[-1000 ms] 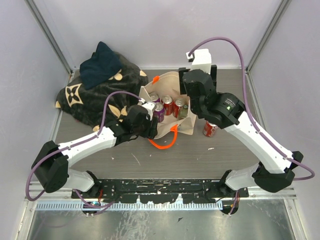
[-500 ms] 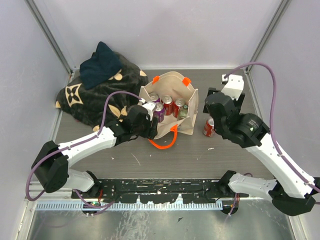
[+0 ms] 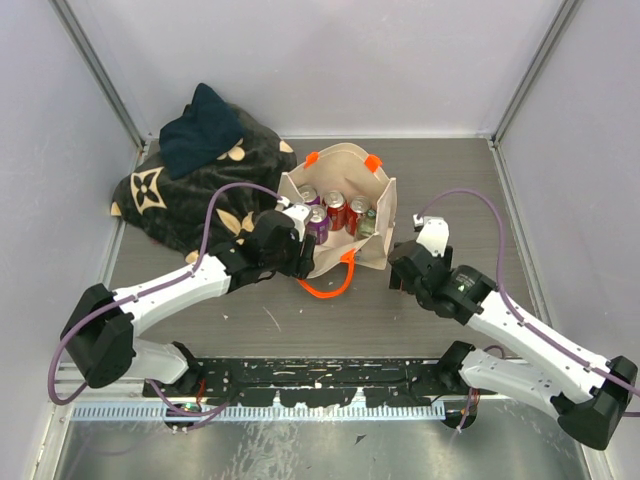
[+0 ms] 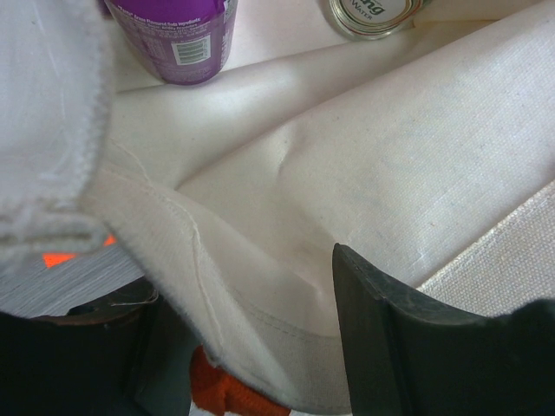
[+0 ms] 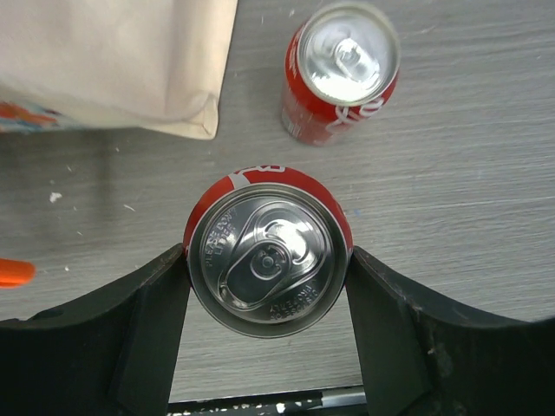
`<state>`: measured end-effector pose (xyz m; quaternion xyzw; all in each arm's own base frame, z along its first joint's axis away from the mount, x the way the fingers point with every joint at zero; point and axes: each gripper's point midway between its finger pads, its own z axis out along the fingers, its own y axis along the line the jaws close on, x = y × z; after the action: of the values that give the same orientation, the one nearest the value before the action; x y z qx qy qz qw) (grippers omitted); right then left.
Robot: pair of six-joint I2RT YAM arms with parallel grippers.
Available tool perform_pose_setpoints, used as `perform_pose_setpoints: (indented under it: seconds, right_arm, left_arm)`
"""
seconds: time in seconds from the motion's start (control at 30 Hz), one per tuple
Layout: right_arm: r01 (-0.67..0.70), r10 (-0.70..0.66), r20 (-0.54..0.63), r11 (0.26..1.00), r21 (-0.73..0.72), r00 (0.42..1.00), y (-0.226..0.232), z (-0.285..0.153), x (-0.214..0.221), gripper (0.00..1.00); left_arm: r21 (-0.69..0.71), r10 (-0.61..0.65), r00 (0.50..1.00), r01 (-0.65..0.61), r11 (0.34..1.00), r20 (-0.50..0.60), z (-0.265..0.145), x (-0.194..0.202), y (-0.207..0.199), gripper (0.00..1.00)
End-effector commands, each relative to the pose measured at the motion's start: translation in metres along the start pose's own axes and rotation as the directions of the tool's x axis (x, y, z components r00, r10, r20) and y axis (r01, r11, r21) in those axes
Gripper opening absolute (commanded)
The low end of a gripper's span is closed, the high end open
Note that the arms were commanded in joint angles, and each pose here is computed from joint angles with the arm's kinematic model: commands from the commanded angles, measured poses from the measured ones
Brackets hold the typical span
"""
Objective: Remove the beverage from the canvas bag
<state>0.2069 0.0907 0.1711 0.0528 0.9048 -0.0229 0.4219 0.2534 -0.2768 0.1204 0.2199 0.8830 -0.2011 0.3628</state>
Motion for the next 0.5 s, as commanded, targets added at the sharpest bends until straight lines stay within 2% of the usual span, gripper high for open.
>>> perform_pose_setpoints:
  seconds: [0.0,0.4,0.47]
  right_arm:
    - [-0.139,0.151,0.099,0.984,-0.115,0.984,0.025,0.005,-0.017,0.01]
    - [-0.098,0.099,0.051,0.995,-0.03,0.994,0.021,0.039,0.022,0.01]
    - [-0.099,0.099,0.035,0.995,-0.009,0.994,0.019,0.042,0.027,0.07]
  left_arm:
    - [0.011,0.003,1.0,-0.002,1.0,-0.017,-0.007,0.008,-0.001,0.64]
    - [-0.008,-0.022,1.0,0.022,1.0,-0.017,-0.004,0.013,0.003,0.64]
    - [-0.007,-0.025,1.0,0.025,1.0,-0.012,-0.003,0.012,0.003,0.64]
